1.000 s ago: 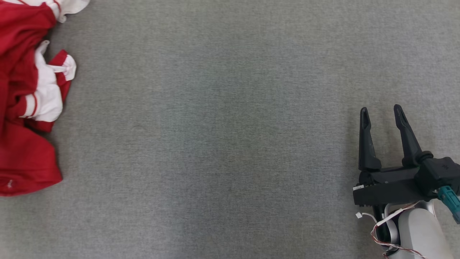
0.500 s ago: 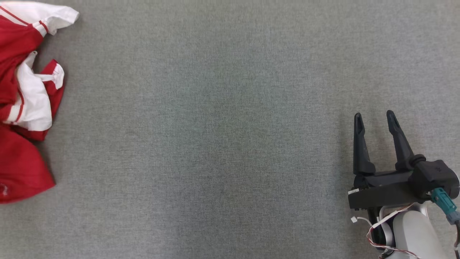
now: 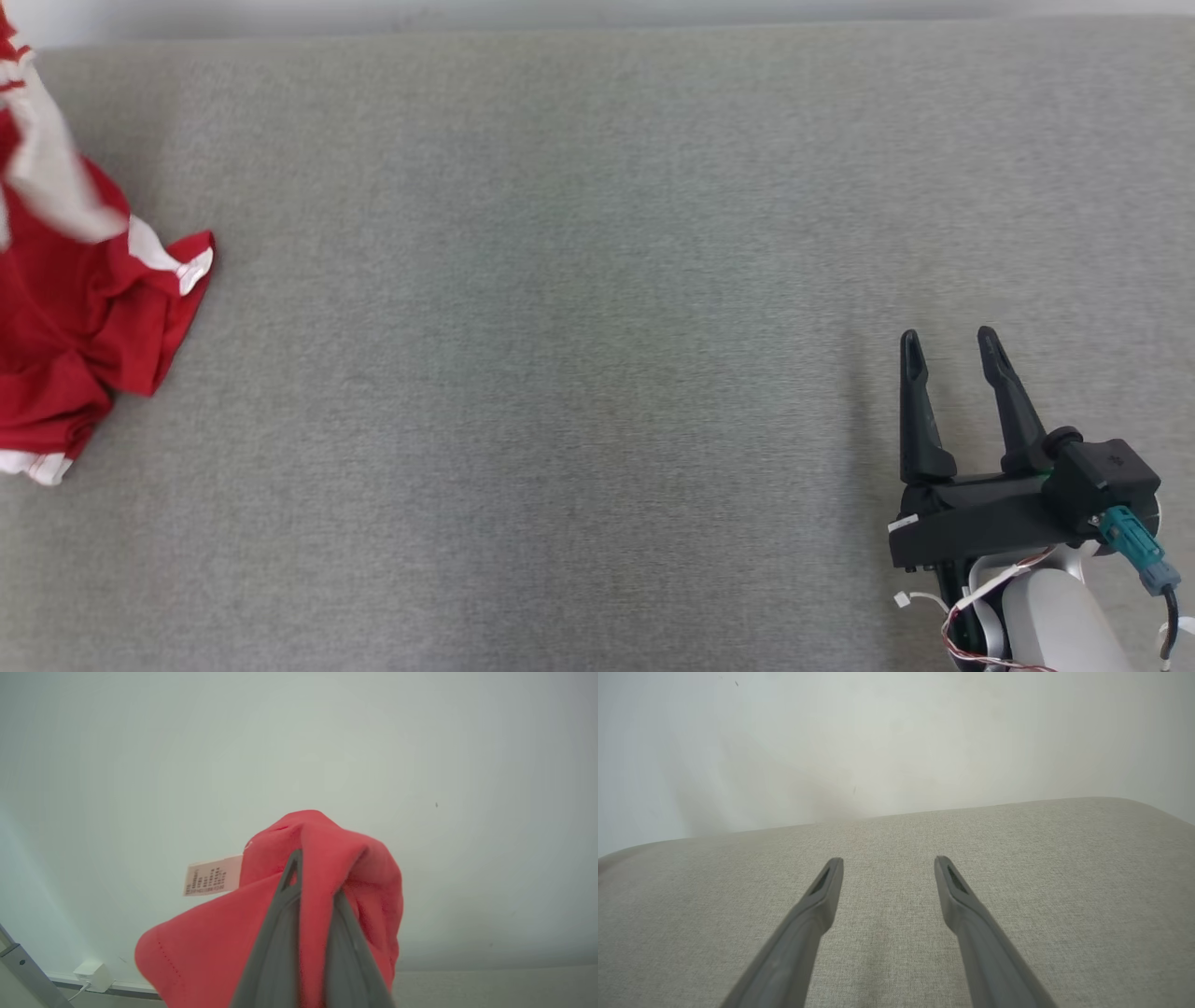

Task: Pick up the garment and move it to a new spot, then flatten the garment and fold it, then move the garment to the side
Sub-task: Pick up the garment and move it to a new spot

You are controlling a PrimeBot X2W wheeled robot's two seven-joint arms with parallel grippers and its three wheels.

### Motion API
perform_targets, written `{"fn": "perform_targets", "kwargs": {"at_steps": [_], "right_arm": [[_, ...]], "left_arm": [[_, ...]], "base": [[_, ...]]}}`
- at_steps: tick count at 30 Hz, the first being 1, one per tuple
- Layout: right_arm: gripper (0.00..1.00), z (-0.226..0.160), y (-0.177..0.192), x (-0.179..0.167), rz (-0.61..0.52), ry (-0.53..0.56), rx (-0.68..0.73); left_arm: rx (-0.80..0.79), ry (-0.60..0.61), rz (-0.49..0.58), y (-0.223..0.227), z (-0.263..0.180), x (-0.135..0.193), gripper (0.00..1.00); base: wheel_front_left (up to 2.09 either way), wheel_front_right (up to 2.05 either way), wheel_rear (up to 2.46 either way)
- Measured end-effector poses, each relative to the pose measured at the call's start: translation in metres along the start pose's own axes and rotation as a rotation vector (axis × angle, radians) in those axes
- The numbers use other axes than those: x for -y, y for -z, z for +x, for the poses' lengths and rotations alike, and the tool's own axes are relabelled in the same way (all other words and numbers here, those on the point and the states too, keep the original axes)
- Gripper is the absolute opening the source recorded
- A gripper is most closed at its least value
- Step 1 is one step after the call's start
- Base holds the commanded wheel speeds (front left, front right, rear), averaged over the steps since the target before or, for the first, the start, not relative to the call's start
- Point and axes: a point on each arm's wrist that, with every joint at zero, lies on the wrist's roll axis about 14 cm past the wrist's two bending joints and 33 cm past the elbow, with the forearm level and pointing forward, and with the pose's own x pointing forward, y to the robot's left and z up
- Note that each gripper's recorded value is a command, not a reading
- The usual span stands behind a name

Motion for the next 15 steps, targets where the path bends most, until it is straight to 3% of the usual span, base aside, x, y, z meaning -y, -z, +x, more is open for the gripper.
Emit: {"fn": "perform_targets", "kwargs": {"at_steps": [9, 15], "right_arm": [[1.0, -0.021, -0.02, 0.023, 0.021, 0.072, 0.039], [1.0, -0.042, -0.029, 0.045, 0.029, 0.144, 0.057]], "left_arm": [[0.226, 0.276, -0.074, -0.103, 0.012, 0.122, 0.0], [0.266, 0.474, -0.179, -0.124, 0.001, 0.213, 0.0]], "base": [[0.0, 0.0, 0.0], [0.0, 0.0, 0.0]]}}
